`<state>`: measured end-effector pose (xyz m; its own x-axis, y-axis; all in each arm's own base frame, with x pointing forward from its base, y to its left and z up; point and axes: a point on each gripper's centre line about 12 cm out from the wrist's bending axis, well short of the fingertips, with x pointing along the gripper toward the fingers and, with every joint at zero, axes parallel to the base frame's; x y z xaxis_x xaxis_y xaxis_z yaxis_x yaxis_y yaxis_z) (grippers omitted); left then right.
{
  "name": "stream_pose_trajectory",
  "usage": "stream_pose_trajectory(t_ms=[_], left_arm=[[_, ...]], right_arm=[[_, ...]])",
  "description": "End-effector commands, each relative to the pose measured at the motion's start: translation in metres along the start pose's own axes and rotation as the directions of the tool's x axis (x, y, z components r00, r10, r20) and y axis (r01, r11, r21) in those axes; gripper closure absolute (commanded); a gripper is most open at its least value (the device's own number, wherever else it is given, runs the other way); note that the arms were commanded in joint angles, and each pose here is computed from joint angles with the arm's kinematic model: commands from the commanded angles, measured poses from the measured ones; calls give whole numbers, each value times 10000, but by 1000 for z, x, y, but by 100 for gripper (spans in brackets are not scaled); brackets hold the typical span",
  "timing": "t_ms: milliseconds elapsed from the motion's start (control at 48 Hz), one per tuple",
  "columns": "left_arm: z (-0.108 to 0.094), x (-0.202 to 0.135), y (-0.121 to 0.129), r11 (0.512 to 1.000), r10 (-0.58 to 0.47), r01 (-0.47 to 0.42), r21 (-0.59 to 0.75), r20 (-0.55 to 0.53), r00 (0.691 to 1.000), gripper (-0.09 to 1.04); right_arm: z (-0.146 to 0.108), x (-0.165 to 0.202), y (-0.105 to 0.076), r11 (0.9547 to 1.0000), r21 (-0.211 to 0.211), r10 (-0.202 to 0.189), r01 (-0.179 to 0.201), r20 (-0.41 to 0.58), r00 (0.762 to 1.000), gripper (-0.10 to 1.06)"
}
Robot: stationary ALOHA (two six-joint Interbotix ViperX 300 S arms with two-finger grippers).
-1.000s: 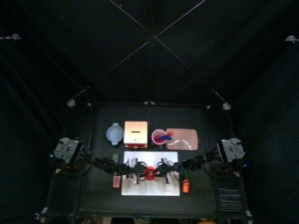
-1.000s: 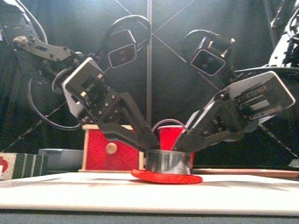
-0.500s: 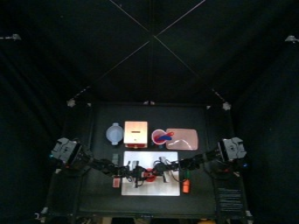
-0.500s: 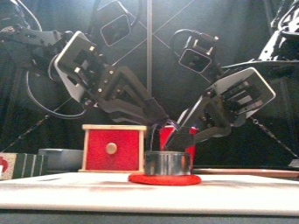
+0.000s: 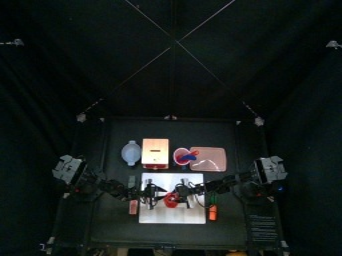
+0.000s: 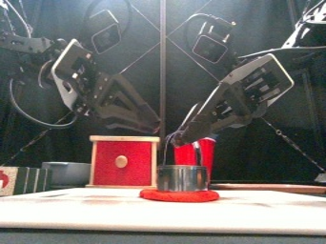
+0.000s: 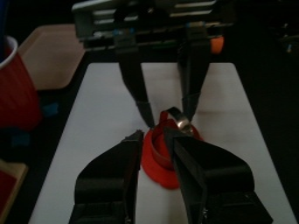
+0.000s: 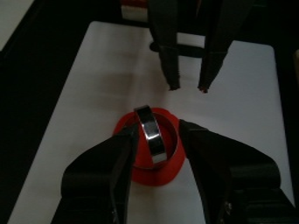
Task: Get the cutter from the drawer then cut the dough then place the extra dough in the bowl
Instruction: Cut the dough
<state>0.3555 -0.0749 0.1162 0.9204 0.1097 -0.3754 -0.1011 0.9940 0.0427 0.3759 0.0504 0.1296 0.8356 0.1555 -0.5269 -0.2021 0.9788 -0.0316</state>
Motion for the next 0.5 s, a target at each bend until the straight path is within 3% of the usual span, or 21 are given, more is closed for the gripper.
stream_pose_trajectory(t_ms=[21, 229, 500], left_arm=[[-4, 3, -5, 9994, 171, -174, -282, -110, 9998, 34], [-17, 14, -24, 9991, -86, 61, -411, -595, 9982, 41], [-36, 25, -34, 9979, -275, 184, -628, -1481, 9886, 42]], right_arm=[[20, -4, -2, 9994, -341, -85, 82, -100, 9999, 17], [31, -1, -3, 9962, -855, -209, 152, -661, 9976, 17], [34, 0, -2, 9952, -969, -203, 130, -747, 9970, 17]])
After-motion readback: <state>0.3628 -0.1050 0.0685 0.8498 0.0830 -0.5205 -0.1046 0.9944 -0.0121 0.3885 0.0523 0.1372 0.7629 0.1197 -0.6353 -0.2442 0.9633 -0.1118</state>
